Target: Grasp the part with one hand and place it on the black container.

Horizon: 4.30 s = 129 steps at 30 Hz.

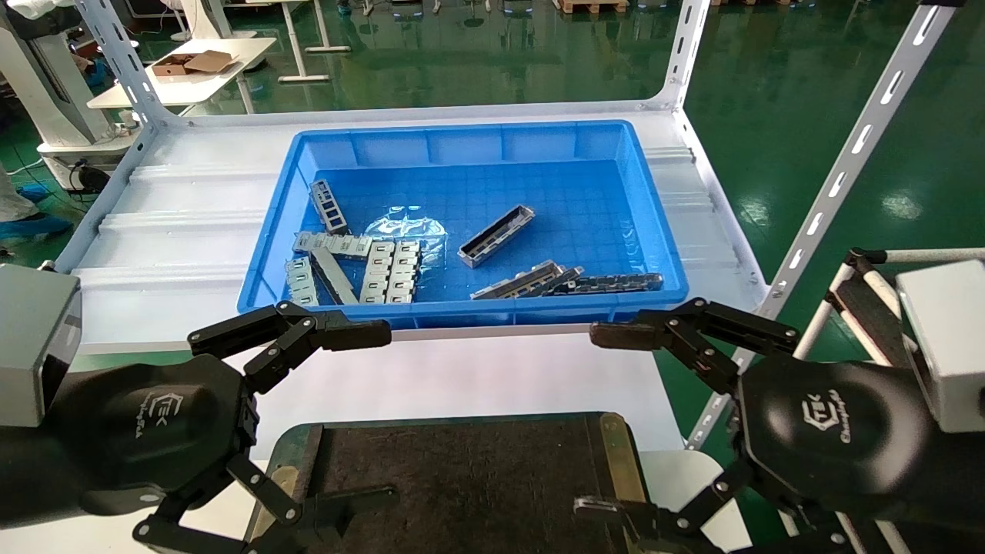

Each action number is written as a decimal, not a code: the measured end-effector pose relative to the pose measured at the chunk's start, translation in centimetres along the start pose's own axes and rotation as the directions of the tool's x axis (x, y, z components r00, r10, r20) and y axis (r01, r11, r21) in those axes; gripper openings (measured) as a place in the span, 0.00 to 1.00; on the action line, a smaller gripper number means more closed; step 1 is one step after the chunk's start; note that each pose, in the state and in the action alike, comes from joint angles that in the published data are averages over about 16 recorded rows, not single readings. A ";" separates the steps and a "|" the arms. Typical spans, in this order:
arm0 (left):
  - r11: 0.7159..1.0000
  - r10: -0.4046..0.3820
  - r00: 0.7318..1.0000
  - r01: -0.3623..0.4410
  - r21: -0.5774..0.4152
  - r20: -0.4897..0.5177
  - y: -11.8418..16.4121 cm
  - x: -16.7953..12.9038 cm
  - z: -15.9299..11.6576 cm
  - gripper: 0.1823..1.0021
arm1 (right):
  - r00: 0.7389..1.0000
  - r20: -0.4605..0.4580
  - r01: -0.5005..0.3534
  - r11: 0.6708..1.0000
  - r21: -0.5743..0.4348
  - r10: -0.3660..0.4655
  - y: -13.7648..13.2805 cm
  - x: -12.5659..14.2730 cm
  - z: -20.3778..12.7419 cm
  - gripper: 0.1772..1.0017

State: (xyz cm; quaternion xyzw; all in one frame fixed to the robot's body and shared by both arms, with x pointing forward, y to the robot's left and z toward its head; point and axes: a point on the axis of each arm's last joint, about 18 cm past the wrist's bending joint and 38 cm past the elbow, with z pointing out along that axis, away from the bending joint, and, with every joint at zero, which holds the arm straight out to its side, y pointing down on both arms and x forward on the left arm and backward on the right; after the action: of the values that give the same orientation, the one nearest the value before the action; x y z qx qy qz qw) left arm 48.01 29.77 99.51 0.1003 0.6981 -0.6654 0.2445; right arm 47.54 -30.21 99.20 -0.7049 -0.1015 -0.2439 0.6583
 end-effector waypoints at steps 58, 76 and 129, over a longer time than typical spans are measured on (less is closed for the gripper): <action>1.000 0.002 1.000 -0.002 0.005 0.007 -0.2 -0.2 0.0 1.00 | 1.000 0.000 0.000 1.000 0.001 0.000 0.0 0.0 0.0 1.00; 0.999 0.033 0.991 -0.029 -0.037 0.130 0.5 -4.0 2.4 1.00 | 1.000 0.000 0.000 1.000 0.001 0.000 0.0 0.0 0.0 1.00; 0.949 0.069 0.798 0.132 -0.286 0.598 11.1 -22.8 18.5 1.00 | 1.000 0.000 0.000 1.000 0.001 0.000 0.0 0.0 0.0 1.00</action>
State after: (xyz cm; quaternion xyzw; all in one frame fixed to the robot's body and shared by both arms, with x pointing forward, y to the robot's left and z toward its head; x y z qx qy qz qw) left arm 76.67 17.00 100.64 -0.1678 0.6824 -0.5473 0.4545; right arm 47.54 -30.22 99.21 -0.7046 -0.1016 -0.2438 0.6586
